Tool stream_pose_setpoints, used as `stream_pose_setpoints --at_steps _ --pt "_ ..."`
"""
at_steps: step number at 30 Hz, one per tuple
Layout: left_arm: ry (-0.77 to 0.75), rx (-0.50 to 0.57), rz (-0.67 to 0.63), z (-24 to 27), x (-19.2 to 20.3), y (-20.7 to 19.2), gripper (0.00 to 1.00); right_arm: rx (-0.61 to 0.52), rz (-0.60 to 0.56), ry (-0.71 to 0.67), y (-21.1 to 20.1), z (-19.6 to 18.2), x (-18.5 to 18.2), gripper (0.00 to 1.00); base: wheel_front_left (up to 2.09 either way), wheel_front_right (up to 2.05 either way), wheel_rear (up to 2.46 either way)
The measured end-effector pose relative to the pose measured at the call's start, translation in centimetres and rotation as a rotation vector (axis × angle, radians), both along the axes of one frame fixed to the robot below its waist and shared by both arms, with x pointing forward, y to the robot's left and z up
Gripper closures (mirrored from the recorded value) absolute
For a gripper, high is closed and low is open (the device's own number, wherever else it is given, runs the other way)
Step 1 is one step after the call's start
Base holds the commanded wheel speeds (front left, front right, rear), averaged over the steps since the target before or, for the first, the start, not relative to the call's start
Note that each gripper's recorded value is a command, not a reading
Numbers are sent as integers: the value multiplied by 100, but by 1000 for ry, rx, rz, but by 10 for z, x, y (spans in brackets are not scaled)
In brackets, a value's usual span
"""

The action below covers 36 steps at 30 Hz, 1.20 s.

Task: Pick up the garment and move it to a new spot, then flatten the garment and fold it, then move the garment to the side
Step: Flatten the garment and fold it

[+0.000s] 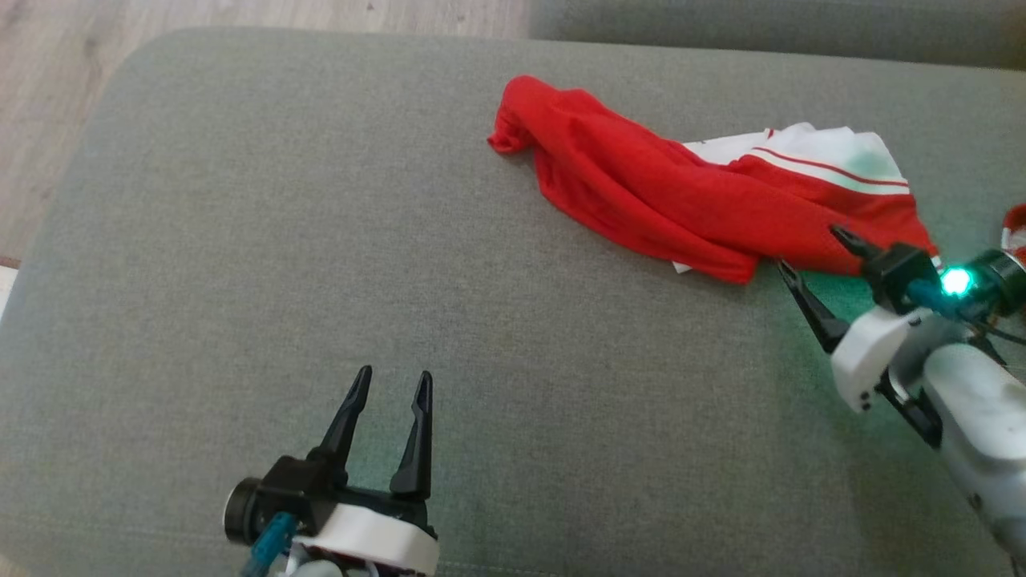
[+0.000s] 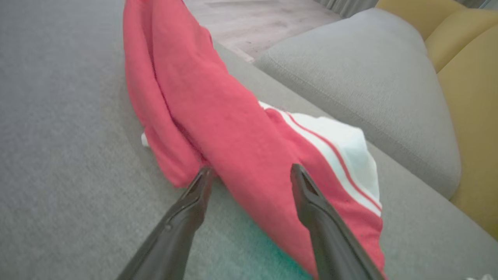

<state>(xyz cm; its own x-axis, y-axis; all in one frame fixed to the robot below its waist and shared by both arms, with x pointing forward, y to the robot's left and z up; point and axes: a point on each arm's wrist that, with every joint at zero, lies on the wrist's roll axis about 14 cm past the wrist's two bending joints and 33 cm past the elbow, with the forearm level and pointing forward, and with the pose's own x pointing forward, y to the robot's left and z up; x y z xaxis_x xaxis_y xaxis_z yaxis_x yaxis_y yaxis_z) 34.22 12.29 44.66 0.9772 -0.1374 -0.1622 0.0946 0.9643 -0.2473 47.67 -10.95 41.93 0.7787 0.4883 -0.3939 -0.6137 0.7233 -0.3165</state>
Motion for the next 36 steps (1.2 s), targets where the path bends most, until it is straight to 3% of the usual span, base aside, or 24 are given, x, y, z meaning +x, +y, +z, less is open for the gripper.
stream_pose_setpoints --at_steps 13,14,15,16,17,27,36 --pt "64 7 18 -19 2 7 0 -172 -47 130 -33 -50 7 0 0 0 0" --pt "68 8 22 -20 1 8 0 -176 -50 124 -33 -48 13 15 0 0 0" --pt "72 9 25 -21 1 9 0 -175 -57 116 -33 -46 19 54 0 0 0" --pt "74 11 30 -22 1 10 0 -177 -61 108 -34 -43 23 85 0 0 0" --pt "75 13 33 -22 1 11 0 -176 -67 97 -35 -40 27 100 0 0 0" --pt "33 12 -19 -10 2 -4 0 -52 -54 -99 -27 21 23 100 0 0 0" --pt "7 4 -82 -2 -15 -22 0 22 -30 -71 -12 44 -78 100 0 0 0"
